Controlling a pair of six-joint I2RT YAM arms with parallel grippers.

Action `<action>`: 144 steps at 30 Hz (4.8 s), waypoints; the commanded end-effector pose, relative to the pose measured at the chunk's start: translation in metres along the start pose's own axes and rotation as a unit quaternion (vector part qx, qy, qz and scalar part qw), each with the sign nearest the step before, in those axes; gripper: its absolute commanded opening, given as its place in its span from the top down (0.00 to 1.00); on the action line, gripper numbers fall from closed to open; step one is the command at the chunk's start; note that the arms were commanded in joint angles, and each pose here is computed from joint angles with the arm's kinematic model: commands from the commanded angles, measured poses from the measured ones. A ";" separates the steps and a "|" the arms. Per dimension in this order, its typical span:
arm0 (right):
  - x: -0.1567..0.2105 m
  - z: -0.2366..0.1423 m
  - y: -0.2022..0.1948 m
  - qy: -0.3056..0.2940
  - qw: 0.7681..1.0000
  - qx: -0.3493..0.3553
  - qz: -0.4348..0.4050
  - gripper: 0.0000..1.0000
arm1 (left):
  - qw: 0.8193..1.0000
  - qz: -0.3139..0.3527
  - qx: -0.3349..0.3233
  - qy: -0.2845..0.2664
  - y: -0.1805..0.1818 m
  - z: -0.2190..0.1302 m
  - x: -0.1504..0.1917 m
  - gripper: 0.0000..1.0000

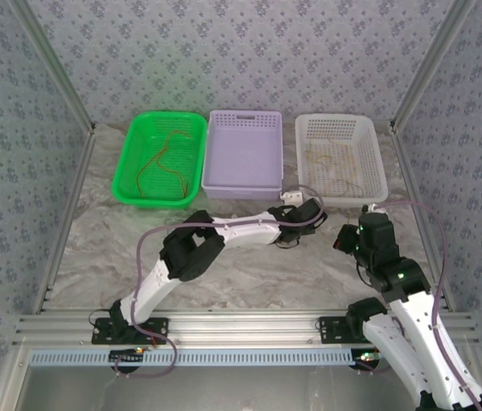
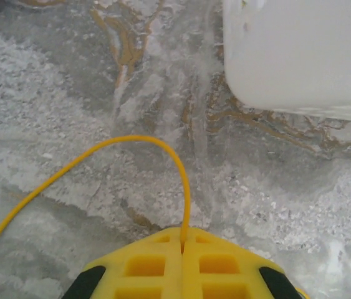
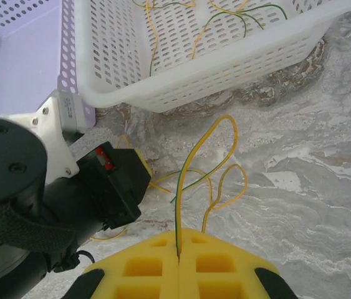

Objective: Untangle the cables

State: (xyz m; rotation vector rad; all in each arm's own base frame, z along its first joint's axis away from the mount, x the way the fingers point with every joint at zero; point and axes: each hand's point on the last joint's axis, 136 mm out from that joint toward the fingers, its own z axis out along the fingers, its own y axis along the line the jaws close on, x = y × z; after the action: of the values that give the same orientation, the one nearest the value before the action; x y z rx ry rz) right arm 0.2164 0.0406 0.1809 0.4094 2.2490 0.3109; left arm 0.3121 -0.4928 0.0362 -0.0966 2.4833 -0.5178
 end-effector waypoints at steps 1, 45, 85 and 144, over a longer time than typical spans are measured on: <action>0.002 -0.003 -0.007 -0.004 1.000 0.008 0.008 1.00 | 0.998 -0.025 0.022 -0.058 -0.001 -0.040 -0.041 1.00; -0.220 -0.069 0.048 -0.424 0.868 -0.241 0.092 1.00 | 0.828 -0.507 0.209 -0.118 0.280 -0.296 -0.091 1.00; -0.431 -0.063 0.096 -0.506 0.811 -0.290 0.051 1.00 | 0.953 0.270 0.099 0.090 0.176 -0.268 0.031 1.00; -0.372 0.147 0.040 -0.317 0.945 -0.082 0.006 1.00 | 0.945 0.271 0.184 -0.006 -0.099 -0.016 -0.128 1.00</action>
State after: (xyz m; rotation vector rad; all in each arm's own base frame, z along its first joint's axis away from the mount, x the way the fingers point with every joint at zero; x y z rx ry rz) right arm 0.5612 -0.0556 0.3800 0.3749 1.5128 0.3546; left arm 0.4012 -0.5623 0.1615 0.7209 2.1670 -0.7334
